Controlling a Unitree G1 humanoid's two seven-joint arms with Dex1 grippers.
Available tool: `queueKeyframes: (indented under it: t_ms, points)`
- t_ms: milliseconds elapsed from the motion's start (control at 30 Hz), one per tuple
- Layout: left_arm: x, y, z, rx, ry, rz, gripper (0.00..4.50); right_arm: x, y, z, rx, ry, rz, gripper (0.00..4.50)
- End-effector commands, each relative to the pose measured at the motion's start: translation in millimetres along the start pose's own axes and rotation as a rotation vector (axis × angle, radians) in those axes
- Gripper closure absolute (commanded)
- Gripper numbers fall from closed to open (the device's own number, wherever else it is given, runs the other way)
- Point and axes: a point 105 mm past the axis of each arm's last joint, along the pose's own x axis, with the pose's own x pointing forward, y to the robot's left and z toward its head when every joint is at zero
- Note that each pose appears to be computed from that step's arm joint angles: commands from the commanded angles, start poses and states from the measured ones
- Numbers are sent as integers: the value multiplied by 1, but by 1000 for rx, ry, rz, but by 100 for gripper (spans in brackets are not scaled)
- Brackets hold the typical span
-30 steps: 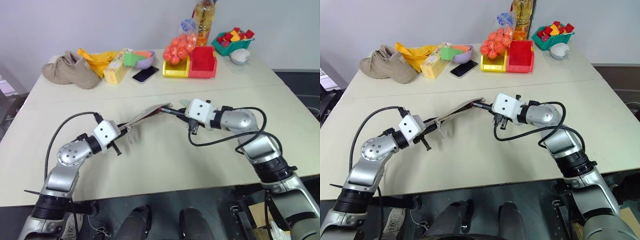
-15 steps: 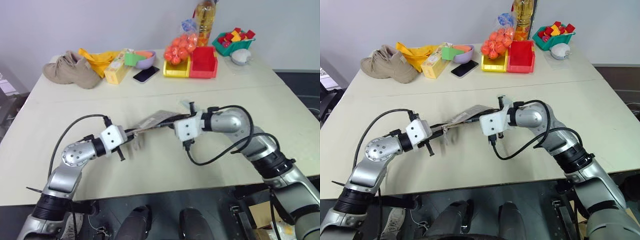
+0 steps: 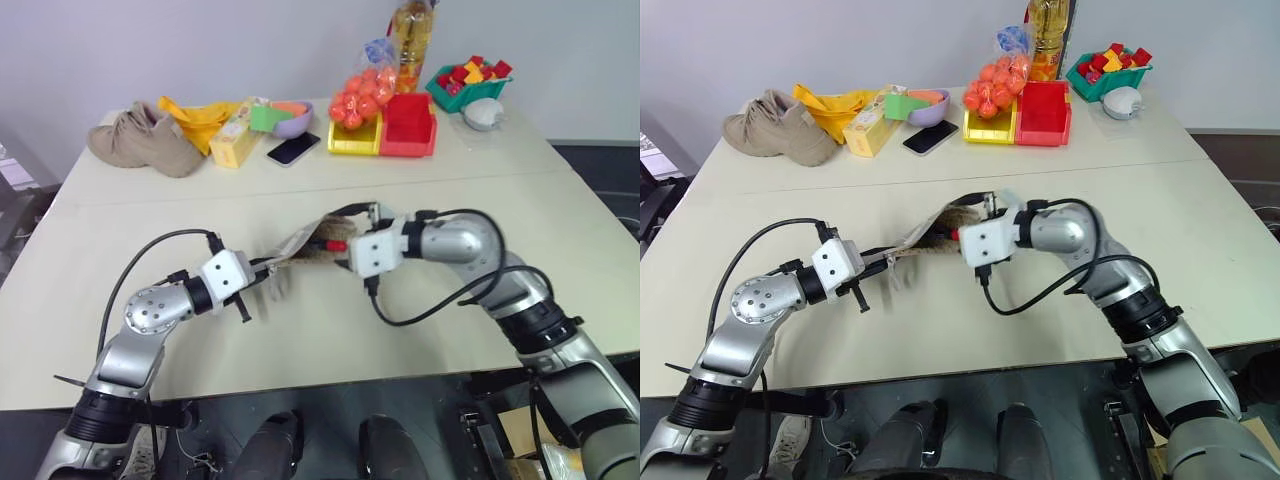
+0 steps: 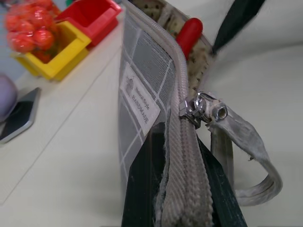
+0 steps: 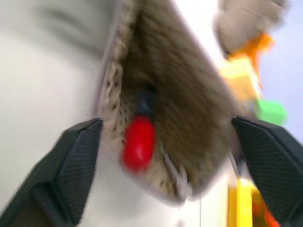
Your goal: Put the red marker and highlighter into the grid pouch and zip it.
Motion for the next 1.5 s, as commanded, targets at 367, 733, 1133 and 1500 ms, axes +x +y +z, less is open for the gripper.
queueKeyframes:
  t_ms: [367, 733, 1133, 1500]
  points:
    - [16, 25, -3, -157, -56, 272, 450, -35, 2, -121, 1006, 203, -380, 7]
    - [16, 24, -4, -155, -57, 311, 450, -17, 5, -147, 1141, 239, -407, 87]
    - [22, 20, -6, -160, -57, 276, 450, -61, -20, -70, 645, 111, -230, 362]
    - [31, 19, 2, -140, -85, 231, 450, -49, -2, -20, 586, 29, -65, 362]
